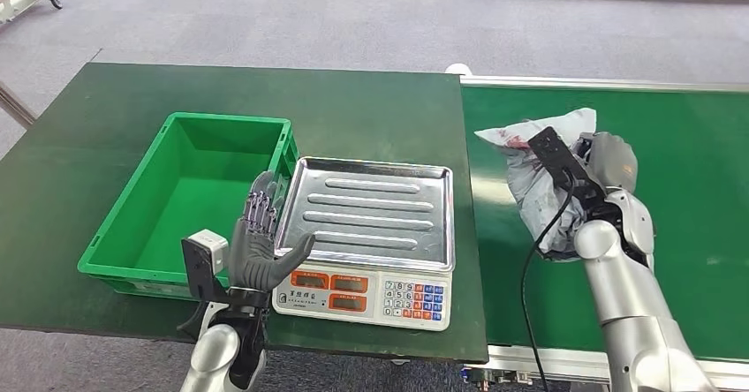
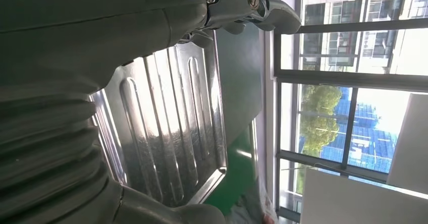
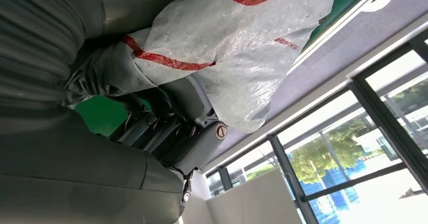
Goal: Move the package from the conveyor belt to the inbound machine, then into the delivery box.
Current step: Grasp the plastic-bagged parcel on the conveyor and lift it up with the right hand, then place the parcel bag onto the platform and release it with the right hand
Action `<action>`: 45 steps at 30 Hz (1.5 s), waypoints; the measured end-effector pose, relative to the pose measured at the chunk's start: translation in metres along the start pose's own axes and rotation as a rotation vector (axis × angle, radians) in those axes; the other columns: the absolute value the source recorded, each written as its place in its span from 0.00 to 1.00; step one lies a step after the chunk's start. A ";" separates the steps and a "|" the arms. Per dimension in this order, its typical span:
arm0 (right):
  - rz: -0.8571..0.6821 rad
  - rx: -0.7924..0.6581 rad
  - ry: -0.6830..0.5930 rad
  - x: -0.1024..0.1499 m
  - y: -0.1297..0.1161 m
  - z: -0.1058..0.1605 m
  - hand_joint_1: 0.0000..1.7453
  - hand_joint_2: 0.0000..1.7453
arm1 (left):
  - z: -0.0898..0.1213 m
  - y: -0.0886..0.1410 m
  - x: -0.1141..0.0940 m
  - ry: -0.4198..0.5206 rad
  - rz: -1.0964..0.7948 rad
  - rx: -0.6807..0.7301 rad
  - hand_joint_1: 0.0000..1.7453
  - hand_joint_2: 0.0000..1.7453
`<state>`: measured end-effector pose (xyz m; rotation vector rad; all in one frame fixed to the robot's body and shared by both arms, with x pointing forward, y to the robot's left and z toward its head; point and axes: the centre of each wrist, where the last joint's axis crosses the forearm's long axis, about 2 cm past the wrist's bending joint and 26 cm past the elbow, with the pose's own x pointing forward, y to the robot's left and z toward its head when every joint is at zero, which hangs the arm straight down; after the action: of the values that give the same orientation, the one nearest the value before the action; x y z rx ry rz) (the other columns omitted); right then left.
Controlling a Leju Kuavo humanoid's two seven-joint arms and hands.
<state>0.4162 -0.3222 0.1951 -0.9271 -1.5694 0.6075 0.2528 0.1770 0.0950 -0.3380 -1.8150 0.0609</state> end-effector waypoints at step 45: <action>-0.071 0.426 -0.631 0.200 0.107 0.075 1.00 1.00 | -0.010 0.007 0.001 -0.040 -0.001 0.026 0.00 1.00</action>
<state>0.3619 -0.0895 0.2059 -0.3636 -1.9011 1.2079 0.2631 0.1822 0.0971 -0.3201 -1.8521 0.0909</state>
